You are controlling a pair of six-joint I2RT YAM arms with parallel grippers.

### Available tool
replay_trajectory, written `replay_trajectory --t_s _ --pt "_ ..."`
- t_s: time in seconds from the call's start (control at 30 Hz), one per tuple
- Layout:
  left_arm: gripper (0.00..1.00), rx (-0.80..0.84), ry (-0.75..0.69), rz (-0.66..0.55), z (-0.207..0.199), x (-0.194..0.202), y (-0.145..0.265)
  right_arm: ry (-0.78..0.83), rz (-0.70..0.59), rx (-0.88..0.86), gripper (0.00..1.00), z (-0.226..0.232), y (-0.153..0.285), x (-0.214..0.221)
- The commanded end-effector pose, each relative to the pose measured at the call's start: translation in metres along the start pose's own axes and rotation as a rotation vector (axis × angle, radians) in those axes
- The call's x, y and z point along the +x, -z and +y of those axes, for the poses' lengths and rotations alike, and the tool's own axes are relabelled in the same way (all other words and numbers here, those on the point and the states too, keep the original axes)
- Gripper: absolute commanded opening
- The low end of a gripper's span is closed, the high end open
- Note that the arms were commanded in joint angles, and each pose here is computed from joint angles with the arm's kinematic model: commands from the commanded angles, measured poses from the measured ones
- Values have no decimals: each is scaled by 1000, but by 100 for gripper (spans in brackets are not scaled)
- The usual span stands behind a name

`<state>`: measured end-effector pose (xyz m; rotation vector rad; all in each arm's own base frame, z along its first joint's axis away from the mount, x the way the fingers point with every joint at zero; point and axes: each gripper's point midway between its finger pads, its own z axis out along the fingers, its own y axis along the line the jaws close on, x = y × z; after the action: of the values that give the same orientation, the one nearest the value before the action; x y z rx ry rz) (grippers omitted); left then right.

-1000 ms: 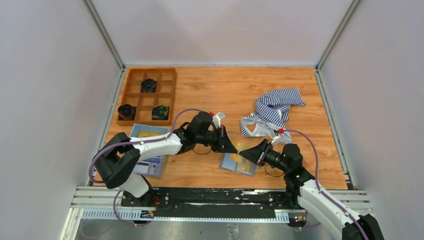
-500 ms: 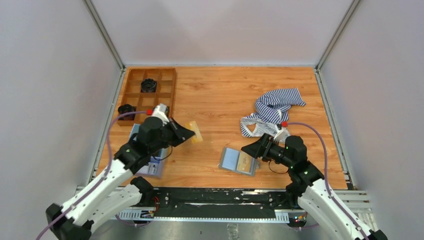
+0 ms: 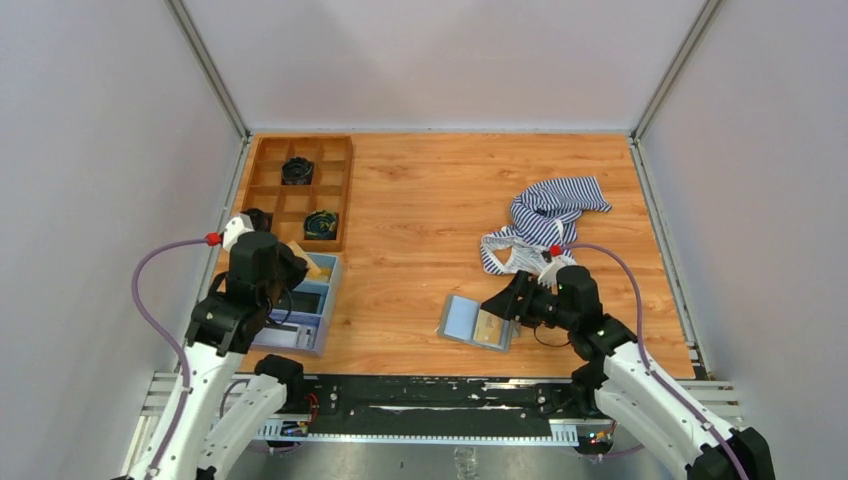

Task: Take the credit cards out of the card holder
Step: Place the credit card in the storage box.

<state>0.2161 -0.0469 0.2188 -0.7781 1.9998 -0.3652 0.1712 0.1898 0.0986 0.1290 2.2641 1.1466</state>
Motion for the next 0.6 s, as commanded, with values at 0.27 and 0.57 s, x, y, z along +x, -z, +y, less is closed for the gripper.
replay_trajectory --t_s 0.27,0.57 --pt "0 -56 144 112 39 24 -66 -2 23 28 71 -6 -14 -8" --pt "0 -135 227 -7 56 2 -80 -42 51 79 70 -9 -31 -32"
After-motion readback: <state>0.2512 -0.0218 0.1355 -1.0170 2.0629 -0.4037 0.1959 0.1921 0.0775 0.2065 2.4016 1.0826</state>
